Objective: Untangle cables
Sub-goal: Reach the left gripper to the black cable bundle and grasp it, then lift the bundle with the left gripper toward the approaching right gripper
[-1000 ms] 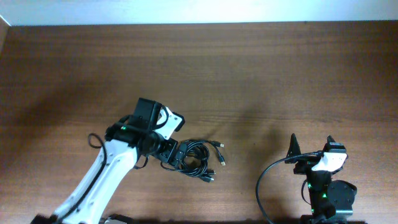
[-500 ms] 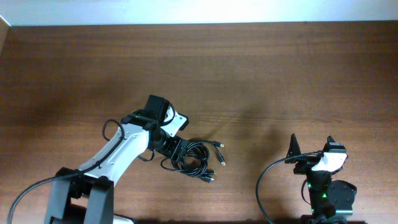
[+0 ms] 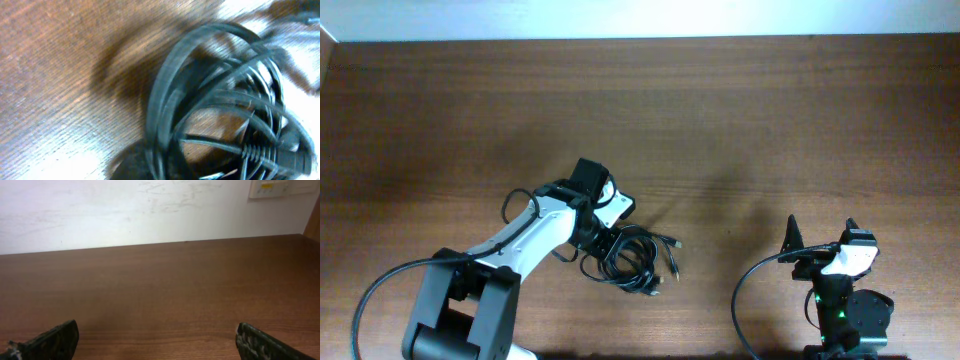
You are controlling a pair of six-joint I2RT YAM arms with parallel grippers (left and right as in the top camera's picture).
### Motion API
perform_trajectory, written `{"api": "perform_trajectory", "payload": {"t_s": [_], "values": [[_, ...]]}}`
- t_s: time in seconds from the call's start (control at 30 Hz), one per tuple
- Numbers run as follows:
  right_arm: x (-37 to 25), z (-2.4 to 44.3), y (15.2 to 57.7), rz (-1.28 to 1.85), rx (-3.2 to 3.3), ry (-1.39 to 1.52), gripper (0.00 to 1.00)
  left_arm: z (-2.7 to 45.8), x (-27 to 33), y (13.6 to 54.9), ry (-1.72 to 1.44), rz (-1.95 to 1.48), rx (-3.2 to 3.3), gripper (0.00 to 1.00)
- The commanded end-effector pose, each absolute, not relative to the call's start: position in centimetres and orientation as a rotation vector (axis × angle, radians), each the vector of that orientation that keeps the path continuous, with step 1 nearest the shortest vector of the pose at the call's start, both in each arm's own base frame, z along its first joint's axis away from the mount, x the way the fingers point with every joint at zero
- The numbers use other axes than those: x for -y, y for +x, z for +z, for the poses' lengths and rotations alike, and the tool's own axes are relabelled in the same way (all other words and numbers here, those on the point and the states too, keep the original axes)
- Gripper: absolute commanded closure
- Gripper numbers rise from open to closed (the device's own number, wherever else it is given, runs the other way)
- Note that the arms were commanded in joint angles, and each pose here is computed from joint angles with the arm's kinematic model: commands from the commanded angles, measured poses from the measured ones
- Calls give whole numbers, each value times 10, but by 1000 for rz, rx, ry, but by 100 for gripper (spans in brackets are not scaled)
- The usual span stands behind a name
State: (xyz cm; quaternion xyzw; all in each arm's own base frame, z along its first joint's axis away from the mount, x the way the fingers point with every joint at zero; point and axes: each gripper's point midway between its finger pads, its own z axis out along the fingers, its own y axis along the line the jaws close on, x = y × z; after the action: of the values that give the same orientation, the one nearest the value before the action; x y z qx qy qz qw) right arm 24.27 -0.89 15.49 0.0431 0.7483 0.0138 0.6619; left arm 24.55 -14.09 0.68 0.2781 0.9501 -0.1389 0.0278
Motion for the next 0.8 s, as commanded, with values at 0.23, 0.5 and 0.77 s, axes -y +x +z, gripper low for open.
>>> {"api": "perform_trajectory", "payload": {"t_s": [0.23,0.5,0.77], "values": [[13,153,242,13,-1701,116,1,40,154,282,859,-412,-2786,100],[13,153,242,13,-1701,116,1,185,159,297,833,-376,-2304,100],[-40,164,237,320,-1671,-71,1,248,158,271,708,-479,-2146,100]]}}
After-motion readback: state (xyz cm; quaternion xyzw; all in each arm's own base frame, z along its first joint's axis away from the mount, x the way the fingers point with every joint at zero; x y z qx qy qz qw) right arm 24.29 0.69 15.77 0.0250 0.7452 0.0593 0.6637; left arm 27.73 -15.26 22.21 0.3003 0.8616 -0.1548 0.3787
